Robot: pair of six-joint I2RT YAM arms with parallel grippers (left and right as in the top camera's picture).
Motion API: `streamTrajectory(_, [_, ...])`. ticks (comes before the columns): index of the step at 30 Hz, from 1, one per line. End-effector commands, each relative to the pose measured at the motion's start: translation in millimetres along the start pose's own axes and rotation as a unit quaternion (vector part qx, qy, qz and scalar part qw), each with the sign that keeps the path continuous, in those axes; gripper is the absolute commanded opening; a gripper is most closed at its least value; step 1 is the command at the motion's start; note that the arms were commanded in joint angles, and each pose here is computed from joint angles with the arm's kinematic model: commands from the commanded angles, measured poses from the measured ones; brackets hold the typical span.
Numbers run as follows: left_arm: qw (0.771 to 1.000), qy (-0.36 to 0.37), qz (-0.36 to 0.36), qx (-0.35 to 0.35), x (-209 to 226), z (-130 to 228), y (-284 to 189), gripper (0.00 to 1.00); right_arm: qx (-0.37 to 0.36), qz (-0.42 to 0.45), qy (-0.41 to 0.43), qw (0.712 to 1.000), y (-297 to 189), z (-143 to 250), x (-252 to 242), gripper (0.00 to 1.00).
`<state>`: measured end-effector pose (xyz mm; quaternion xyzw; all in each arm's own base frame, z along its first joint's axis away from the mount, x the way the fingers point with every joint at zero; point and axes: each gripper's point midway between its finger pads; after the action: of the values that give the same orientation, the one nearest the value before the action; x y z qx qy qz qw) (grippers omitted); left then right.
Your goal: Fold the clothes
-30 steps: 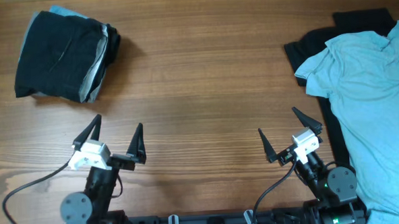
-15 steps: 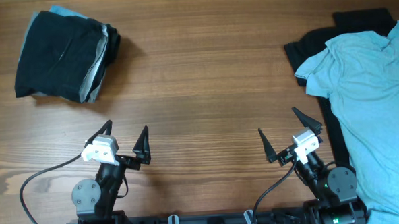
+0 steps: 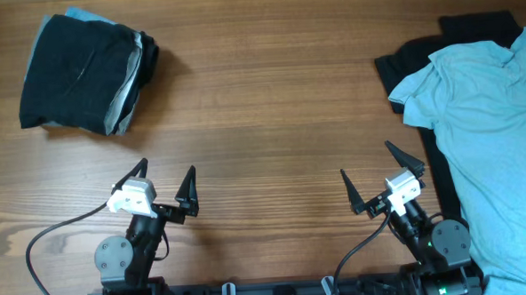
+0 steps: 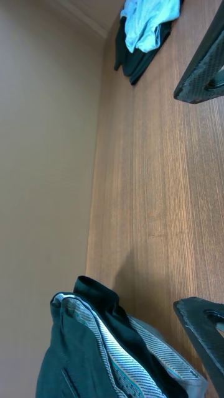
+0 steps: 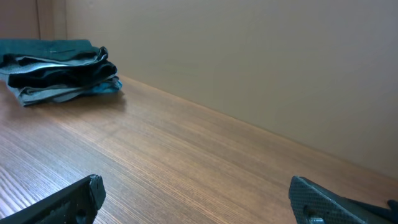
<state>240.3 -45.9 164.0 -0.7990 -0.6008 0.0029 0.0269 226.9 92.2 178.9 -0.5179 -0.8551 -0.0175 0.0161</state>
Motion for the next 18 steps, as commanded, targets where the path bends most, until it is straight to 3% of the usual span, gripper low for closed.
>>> streamTrajectory(1, [1.000,-0.005,-0.004,0.001,1.2,0.9,-0.3,1.00,-0.007,-0.002,0.003,1.000,-0.6,-2.9,0.9,1.00])
streamTrajectory(18, [1.000,-0.004,-0.004,0.001,1.2,0.9,-0.3,1.00,-0.007,-0.001,0.003,1.000,-0.6,-2.9,0.8,1.00])
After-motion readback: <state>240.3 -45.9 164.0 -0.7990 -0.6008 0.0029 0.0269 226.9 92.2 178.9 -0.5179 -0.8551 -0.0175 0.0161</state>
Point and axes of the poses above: each gripper's point midway between its finger pads, its own y axis out along the fingers, its own x axis along the line the jaws close on, z = x × y, and after that the axes turned 14 degrees about y, right-handed
